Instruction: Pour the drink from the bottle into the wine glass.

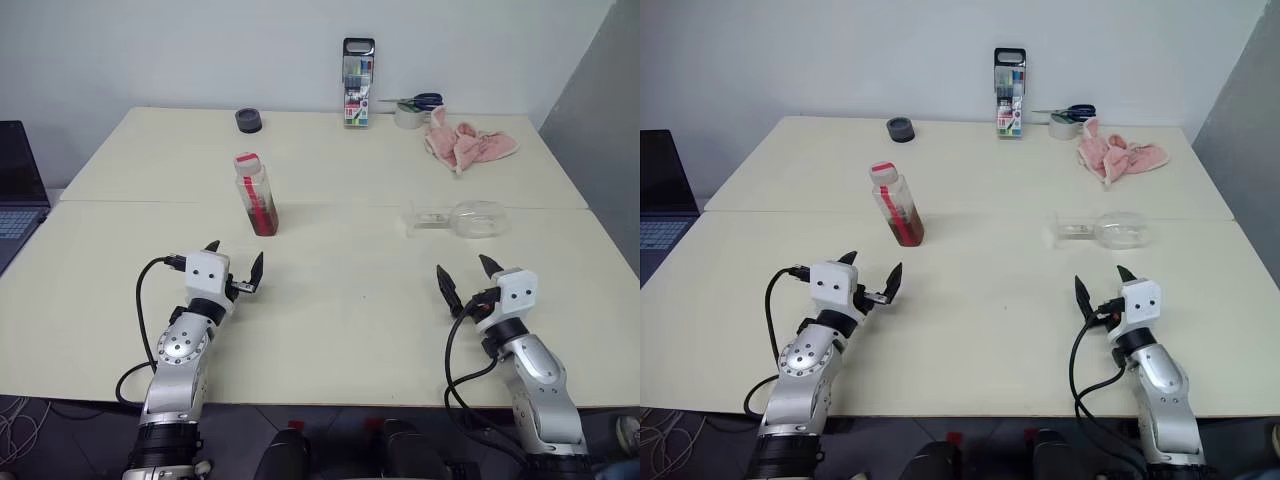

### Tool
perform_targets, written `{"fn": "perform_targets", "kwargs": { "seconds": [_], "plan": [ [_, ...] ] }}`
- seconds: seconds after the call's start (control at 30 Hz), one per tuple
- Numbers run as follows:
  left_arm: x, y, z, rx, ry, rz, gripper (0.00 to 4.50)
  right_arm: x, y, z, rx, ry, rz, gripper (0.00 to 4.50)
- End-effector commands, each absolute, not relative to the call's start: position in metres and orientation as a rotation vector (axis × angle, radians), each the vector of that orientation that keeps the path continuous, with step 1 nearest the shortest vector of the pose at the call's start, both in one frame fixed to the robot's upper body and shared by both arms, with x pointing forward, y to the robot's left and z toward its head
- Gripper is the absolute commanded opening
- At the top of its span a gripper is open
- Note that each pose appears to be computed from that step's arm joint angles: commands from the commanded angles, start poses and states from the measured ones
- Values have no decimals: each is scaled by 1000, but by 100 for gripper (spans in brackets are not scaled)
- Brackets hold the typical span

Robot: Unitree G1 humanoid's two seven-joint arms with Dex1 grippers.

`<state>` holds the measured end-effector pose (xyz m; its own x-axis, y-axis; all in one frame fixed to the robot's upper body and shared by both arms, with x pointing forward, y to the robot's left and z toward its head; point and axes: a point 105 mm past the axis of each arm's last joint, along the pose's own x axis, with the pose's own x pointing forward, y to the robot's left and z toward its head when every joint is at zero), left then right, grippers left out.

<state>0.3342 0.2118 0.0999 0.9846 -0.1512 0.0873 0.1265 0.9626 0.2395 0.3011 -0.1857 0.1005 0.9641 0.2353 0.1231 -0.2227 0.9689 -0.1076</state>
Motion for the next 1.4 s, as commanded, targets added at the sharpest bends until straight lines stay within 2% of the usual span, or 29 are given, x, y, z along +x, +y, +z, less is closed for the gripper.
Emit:
{"fn": "perform_targets", "kwargs": {
  "seconds": [0.03, 0.4, 0.67, 0.9, 1.2, 1.4],
  "plan": [
    [335, 211, 108, 222, -127, -143, 449, 298, -182, 114, -114, -189, 249, 450],
    [341, 205, 121, 140, -117, -201, 449, 292, -159, 124, -149, -199, 414, 450],
    [364, 189, 137, 161, -105, -199, 449, 272, -119, 156, -111, -142, 781, 450],
    [387, 187, 152, 149, -123, -156, 449, 273, -113, 172, -129, -134, 848, 450],
    [409, 190, 171, 152, -166, -124, 449, 279, -110, 178, -140, -152, 878, 450],
    [424, 185, 184, 144, -179, -135, 449, 266, -91, 196, -126, -157, 1050, 450]
  ]
}}
